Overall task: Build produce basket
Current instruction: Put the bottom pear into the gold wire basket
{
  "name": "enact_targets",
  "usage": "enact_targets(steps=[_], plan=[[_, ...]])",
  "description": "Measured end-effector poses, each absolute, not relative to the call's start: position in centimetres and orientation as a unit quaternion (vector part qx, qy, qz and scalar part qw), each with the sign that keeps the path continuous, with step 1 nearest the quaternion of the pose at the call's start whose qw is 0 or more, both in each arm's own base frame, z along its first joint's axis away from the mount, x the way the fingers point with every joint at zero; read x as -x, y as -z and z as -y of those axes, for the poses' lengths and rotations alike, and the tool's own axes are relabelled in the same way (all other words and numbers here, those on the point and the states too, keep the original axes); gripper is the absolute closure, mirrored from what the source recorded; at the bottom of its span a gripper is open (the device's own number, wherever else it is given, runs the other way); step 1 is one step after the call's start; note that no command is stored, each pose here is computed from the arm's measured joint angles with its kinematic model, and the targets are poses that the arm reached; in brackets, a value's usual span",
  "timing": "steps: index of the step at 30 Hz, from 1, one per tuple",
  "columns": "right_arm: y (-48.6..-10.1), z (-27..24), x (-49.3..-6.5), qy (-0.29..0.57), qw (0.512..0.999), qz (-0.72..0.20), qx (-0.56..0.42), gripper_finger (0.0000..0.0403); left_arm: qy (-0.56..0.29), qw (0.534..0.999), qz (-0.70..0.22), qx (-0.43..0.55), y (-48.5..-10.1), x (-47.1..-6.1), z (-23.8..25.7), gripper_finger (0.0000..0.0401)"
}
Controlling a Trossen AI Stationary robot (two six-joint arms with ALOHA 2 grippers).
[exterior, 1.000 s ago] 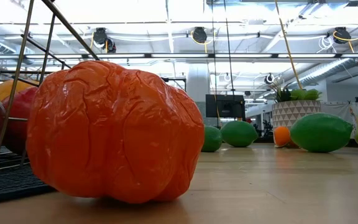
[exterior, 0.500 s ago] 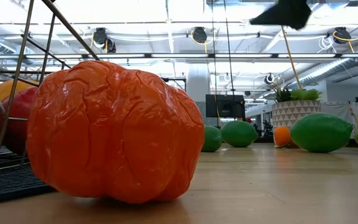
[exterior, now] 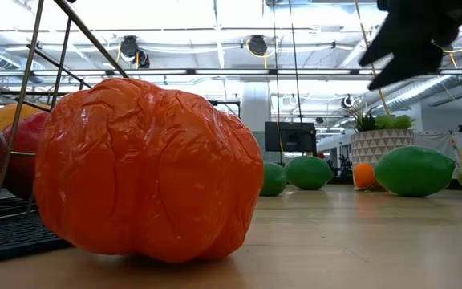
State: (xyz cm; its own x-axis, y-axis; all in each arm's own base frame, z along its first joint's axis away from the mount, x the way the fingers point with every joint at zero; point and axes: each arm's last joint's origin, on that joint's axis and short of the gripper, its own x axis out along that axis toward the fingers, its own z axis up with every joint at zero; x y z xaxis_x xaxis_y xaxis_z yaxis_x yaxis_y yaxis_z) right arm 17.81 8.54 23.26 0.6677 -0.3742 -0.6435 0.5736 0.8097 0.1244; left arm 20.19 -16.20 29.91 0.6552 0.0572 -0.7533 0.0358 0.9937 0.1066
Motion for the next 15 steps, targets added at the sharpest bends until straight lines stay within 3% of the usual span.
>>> enact_targets(steps=[8, 15], plan=[[-22.2, -7.4, -15.6, 0.333, 0.844, -0.391, -0.154, 0.0023, -0.004, 0.908, -0.415, -0.06, -29.9, -20.2, 16.2, 0.0169], [-21.7, -6.5, -13.5, 0.415, 0.759, -0.456, -0.211, 0.0023, -0.003, 0.908, -0.414, -0.06, -29.9, -20.2, 16.2, 0.0169]])
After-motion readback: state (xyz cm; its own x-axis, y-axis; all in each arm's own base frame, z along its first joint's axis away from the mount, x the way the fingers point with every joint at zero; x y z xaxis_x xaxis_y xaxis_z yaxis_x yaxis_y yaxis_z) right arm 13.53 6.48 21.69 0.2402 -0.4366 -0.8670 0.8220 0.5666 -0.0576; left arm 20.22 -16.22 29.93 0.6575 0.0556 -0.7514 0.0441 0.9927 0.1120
